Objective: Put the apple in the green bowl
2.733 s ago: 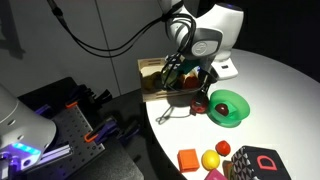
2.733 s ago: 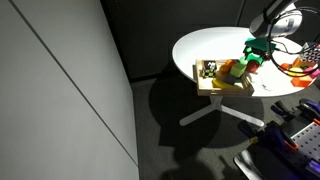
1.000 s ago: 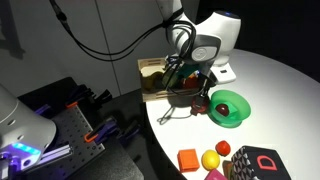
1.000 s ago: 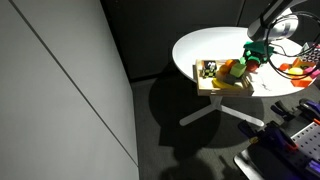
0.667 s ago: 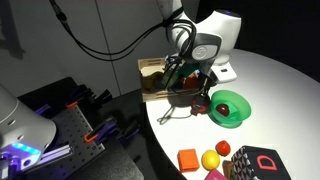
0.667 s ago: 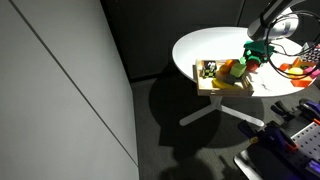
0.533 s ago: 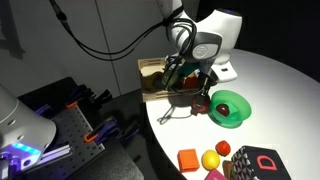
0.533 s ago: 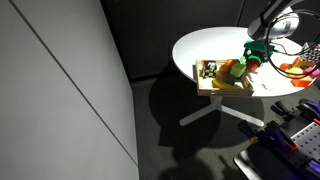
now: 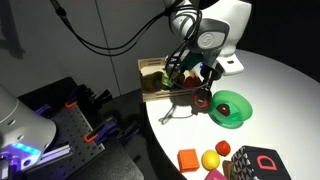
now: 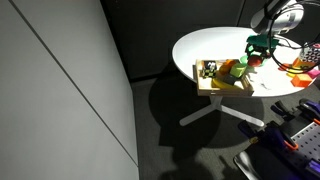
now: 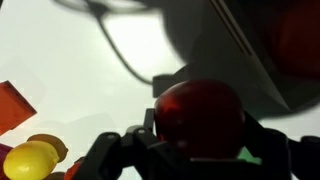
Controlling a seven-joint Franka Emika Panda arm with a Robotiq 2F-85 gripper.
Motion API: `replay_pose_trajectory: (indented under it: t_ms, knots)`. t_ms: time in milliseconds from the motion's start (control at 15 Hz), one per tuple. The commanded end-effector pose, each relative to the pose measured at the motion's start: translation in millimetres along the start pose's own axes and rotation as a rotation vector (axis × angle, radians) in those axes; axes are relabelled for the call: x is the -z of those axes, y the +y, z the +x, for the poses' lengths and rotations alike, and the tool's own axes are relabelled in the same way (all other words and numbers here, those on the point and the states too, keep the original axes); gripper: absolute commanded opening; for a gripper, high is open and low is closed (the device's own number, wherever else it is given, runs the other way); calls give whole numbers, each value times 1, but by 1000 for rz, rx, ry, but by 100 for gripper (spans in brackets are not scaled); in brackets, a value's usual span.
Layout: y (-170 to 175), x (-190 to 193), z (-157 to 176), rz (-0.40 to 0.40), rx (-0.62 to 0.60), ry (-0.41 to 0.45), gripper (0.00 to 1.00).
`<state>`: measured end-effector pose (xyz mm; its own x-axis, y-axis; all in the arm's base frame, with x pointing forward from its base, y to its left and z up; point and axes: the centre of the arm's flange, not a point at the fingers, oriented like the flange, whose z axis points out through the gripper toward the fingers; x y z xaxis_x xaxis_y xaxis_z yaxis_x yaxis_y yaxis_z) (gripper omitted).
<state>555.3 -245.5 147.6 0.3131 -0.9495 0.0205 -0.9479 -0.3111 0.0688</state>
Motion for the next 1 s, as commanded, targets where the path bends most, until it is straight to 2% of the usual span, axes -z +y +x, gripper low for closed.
replay_pose_trajectory:
  t_ms: [0, 400, 933]
  knots:
    - [8, 31, -1, -6, 38, -23, 56]
    - [7, 60, 5, 0, 36, -12, 56]
    - [11, 60, 26, -18, 8, 6, 56]
